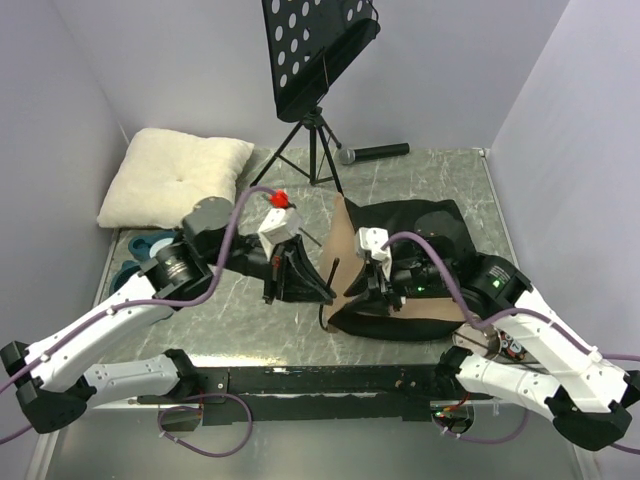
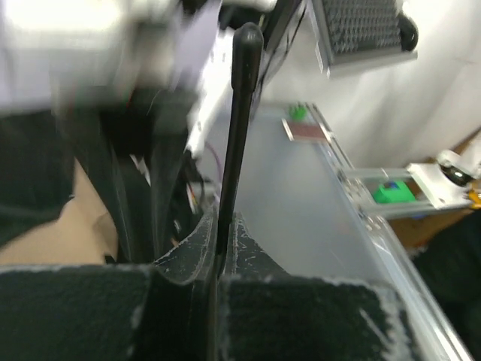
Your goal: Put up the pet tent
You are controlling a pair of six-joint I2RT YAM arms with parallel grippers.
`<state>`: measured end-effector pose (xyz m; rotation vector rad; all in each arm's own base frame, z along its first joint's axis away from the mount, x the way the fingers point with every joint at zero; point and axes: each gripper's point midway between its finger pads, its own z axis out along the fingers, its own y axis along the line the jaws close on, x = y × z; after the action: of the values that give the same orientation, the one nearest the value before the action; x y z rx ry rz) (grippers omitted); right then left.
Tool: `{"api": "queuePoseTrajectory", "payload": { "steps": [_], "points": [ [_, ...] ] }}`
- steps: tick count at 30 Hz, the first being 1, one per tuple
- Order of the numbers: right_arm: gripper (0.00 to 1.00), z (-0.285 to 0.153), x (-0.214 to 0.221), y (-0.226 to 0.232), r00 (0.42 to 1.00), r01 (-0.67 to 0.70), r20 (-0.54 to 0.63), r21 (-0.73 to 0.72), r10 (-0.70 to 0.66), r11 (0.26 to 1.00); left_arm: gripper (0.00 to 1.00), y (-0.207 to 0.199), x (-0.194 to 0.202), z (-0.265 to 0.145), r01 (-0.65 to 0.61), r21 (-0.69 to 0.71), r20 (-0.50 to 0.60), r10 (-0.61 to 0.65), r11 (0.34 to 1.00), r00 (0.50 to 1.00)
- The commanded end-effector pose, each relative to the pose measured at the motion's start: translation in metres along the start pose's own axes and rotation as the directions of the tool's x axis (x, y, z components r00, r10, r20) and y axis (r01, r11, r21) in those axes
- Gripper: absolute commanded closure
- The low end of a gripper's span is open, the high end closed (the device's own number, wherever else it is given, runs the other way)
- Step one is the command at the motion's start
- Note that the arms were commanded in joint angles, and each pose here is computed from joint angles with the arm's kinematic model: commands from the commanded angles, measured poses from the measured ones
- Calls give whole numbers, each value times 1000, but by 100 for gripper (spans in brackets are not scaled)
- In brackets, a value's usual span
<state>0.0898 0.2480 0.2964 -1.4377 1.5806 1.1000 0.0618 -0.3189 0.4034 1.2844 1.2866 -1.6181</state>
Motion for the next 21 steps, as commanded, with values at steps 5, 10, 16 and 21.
{"api": "queuePoseTrajectory", "payload": {
  "steps": [5, 10, 16, 21],
  "points": [
    [28, -22, -60, 17, 972, 158, 177, 5, -156, 987, 99, 14, 54, -10, 230, -55, -130, -235, 972, 963],
    [16, -33, -88, 28, 960, 118, 255, -5, -113, 993, 99, 18, 62, -11, 239, -65, -138, -246, 969, 959],
    [15, -32, -126, 25, 943, 15, 332, -33, -4, 999, 99, 25, 66, -9, 234, -76, -149, -243, 969, 958],
    [17, -30, -144, 16, 926, -66, 370, -27, 72, 997, 99, 29, 66, -6, 233, -77, -152, -243, 969, 958]
  ]
}}
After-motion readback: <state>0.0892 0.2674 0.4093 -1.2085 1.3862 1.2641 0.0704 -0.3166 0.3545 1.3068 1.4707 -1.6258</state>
